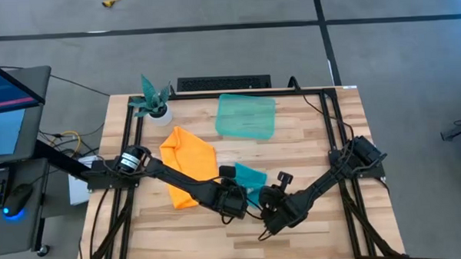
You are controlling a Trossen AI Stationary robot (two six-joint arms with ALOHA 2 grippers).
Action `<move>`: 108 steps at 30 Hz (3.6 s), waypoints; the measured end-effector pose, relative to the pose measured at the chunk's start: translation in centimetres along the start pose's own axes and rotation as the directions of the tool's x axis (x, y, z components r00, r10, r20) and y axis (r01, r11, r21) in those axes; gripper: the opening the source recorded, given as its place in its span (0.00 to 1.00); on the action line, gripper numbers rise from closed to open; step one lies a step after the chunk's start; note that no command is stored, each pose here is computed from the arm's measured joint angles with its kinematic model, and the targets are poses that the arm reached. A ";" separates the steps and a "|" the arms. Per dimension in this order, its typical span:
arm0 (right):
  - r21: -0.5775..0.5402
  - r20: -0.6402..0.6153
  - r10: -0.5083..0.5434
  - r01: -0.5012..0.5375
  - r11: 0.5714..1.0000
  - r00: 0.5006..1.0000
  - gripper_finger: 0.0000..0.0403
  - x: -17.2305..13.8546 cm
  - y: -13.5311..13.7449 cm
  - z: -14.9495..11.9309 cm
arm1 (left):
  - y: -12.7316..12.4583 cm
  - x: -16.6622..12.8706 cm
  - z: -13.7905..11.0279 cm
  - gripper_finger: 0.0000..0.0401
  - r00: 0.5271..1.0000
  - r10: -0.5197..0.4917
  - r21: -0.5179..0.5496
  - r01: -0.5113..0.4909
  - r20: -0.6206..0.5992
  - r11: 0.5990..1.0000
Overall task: Roll microfiber towels into tight, uniform cylinder then place into a basket
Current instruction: Fold the blue microfiber towel
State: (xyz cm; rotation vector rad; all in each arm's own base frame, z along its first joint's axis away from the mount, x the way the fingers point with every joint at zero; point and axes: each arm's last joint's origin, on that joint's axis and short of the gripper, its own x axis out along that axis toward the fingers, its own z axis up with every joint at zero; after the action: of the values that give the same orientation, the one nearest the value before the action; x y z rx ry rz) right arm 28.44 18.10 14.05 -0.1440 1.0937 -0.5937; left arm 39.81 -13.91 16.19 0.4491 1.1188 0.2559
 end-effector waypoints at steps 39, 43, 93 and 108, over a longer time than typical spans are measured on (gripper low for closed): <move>0.012 -0.160 0.018 -0.017 1.000 0.987 0.08 1.8 -1.7 1.3 | -1.0 2.4 -1.9 0.31 0.984 -0.176 0.117 0.173 0.010 0.978; 0.016 -0.165 0.017 -0.015 1.000 0.986 0.14 2.0 -1.8 1.4 | -1.2 2.3 -1.9 0.31 0.980 -0.201 0.098 0.199 0.005 0.975; -0.095 0.186 0.482 -0.473 0.876 0.856 0.27 -3.7 -8.6 1.8 | -1.4 2.3 -2.1 0.31 0.981 -0.195 0.069 0.195 -0.011 0.978; -0.055 0.120 0.567 -0.564 0.824 0.815 0.23 1.0 -8.5 3.5 | -1.4 2.3 -2.1 0.31 0.981 -0.191 0.066 0.192 -0.009 0.979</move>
State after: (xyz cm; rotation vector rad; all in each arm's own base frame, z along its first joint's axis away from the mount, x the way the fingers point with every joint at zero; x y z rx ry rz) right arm 28.52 9.93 18.23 0.1306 0.9497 -0.0325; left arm 38.82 -13.72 12.87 0.3966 1.1670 0.0505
